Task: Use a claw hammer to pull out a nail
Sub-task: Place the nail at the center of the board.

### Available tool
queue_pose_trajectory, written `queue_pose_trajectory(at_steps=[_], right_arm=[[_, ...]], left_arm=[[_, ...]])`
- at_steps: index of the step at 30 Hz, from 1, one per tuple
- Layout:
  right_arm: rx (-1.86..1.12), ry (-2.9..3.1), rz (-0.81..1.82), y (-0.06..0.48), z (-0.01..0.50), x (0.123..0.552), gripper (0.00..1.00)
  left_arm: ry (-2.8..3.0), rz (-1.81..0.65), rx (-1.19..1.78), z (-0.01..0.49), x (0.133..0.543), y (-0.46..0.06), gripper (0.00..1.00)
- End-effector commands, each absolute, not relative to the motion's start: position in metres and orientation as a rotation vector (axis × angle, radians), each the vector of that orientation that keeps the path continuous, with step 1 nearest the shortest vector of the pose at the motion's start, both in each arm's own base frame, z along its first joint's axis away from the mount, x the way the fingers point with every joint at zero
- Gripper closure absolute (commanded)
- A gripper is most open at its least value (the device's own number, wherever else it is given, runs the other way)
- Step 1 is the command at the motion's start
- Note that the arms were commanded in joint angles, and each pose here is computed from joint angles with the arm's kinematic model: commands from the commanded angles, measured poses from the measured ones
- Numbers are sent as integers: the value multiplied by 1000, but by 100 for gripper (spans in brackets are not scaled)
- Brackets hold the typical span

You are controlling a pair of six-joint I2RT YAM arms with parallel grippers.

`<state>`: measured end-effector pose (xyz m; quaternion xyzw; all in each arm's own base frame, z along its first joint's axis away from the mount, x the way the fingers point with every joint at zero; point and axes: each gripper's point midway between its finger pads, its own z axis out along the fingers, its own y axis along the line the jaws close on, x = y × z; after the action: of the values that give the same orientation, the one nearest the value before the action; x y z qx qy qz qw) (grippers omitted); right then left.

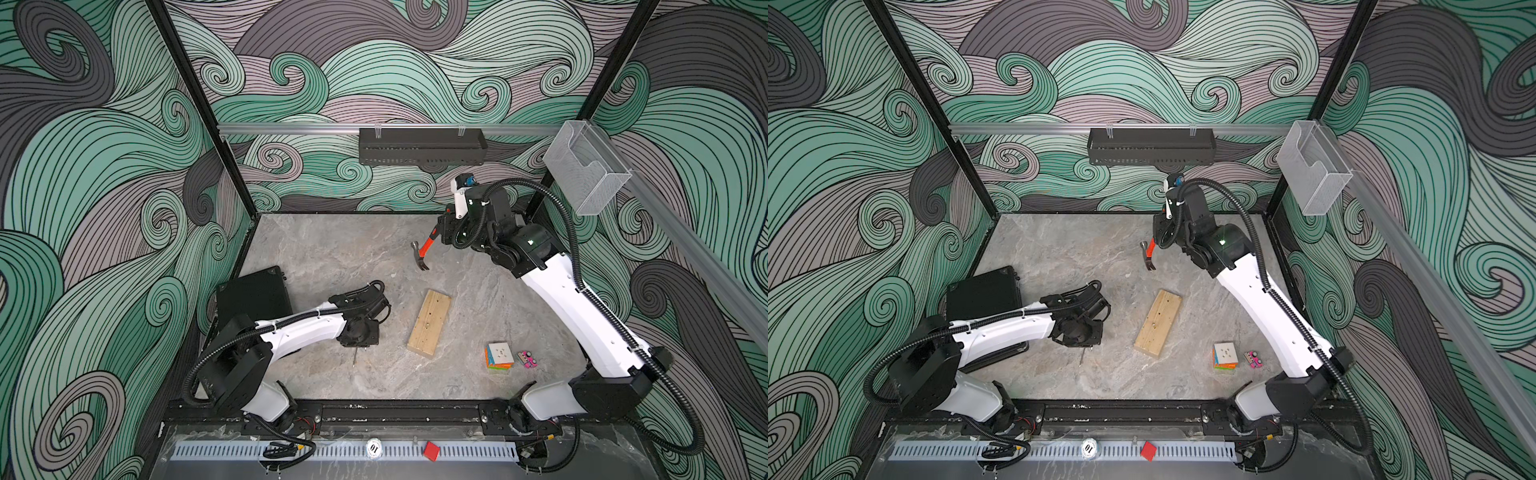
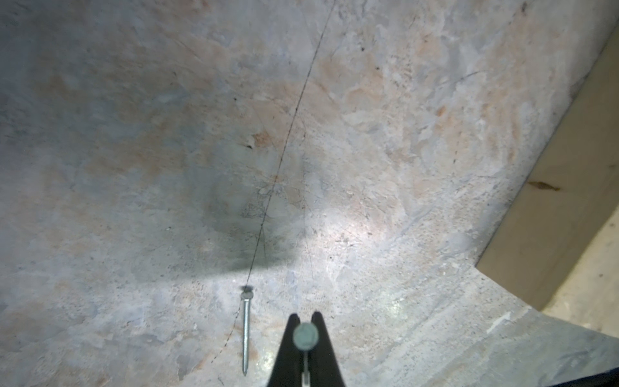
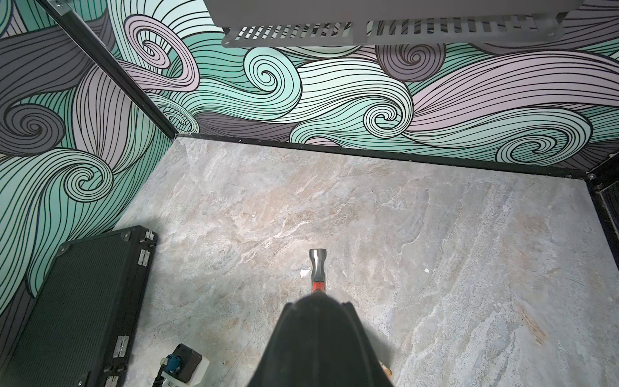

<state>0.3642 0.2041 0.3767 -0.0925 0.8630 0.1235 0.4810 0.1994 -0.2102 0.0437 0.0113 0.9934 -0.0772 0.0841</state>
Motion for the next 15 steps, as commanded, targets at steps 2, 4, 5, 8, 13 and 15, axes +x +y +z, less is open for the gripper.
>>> queue_pose_trajectory(at_steps=[2, 4, 5, 8, 13, 15], right_arm=[[-188, 1985, 350, 204, 410, 371, 97], [-185, 1984, 350, 204, 410, 372, 97], [-188, 1986, 352, 204, 409, 372, 97], [-188, 1989, 352, 205, 407, 375, 97], [-191, 1990, 361, 206, 407, 377, 97], [-189, 1992, 365, 206, 406, 377, 97]], left_arm=[[2986, -209, 16, 38, 195, -210, 100], [2990, -203, 15, 36, 194, -209, 100], [2994, -197, 14, 35, 194, -209, 100], [3003, -174, 15, 33, 193, -206, 100], [3015, -169, 5, 31, 191, -206, 100], [3019, -163, 4, 31, 190, -206, 100]])
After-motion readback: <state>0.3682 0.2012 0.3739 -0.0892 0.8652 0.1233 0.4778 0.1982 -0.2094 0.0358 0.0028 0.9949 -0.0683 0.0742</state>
